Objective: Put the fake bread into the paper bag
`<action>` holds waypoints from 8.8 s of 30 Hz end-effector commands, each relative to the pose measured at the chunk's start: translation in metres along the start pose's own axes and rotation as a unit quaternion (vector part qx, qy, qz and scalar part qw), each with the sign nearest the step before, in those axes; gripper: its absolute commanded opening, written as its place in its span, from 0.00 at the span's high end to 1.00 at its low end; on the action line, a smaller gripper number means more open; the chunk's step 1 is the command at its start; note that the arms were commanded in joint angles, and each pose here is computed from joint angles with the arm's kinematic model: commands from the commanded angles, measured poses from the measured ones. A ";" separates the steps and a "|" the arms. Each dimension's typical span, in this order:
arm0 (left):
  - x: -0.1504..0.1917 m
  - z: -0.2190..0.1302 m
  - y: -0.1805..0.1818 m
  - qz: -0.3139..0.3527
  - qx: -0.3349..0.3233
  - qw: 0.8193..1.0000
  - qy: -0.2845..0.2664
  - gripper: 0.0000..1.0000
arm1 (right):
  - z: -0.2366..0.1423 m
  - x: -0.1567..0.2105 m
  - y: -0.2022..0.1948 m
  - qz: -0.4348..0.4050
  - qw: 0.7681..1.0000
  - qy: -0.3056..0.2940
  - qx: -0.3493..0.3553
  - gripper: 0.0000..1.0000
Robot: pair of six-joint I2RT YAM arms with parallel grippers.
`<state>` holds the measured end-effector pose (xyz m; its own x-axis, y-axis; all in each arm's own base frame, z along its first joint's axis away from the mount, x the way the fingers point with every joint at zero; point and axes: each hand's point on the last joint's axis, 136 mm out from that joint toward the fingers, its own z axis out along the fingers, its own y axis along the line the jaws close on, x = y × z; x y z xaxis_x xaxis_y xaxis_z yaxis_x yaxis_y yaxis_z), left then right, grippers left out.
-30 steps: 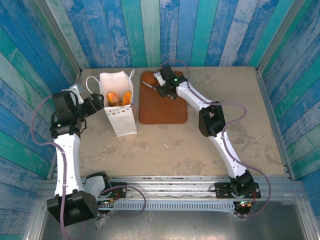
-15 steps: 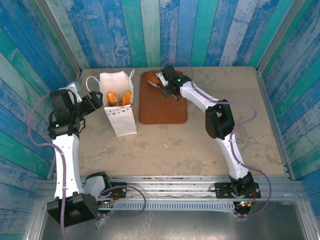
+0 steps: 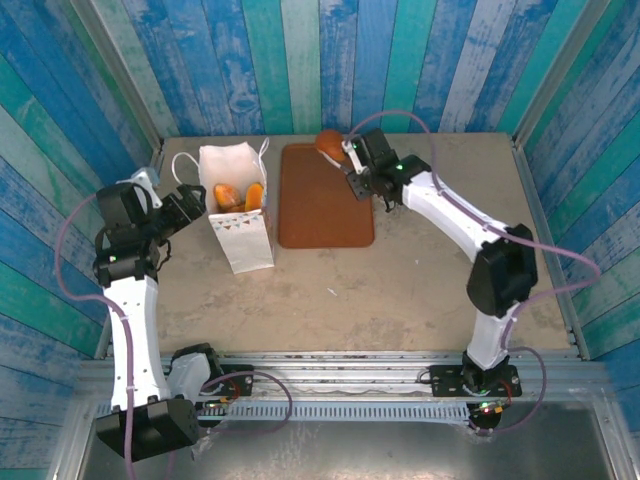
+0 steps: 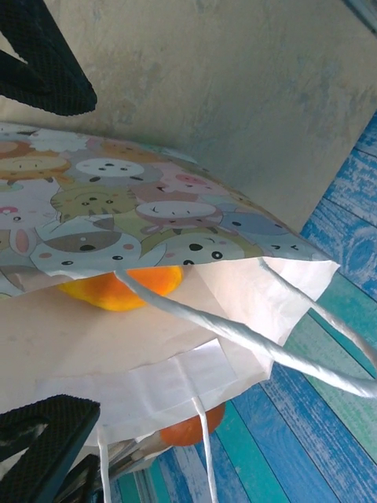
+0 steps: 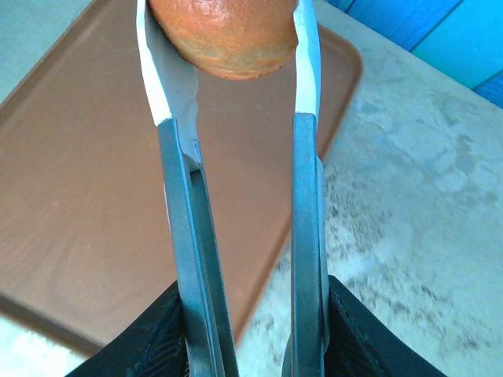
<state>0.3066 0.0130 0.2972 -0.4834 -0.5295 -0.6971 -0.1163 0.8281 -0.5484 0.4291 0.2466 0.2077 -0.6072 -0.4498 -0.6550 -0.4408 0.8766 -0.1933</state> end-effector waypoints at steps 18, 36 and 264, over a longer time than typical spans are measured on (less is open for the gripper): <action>0.009 0.037 -0.003 -0.057 0.067 0.996 0.030 0.22 | -0.184 0.042 0.038 -0.043 0.996 -0.076 -0.008 0.59; 0.004 0.038 0.000 -0.067 0.063 0.996 0.007 0.62 | -0.250 0.025 0.098 -0.121 0.978 -0.162 -0.052 0.60; 0.023 0.060 0.153 -0.006 -0.228 0.959 -0.165 0.06 | -0.139 0.199 -0.164 0.205 0.939 -0.159 0.227 0.00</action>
<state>0.3158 0.1227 0.1644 -0.2104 -0.5561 -0.8040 -0.5631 0.7412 -0.3653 0.2759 0.0057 0.2036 -0.5036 -0.0850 -0.8597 0.0450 0.9912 -0.1243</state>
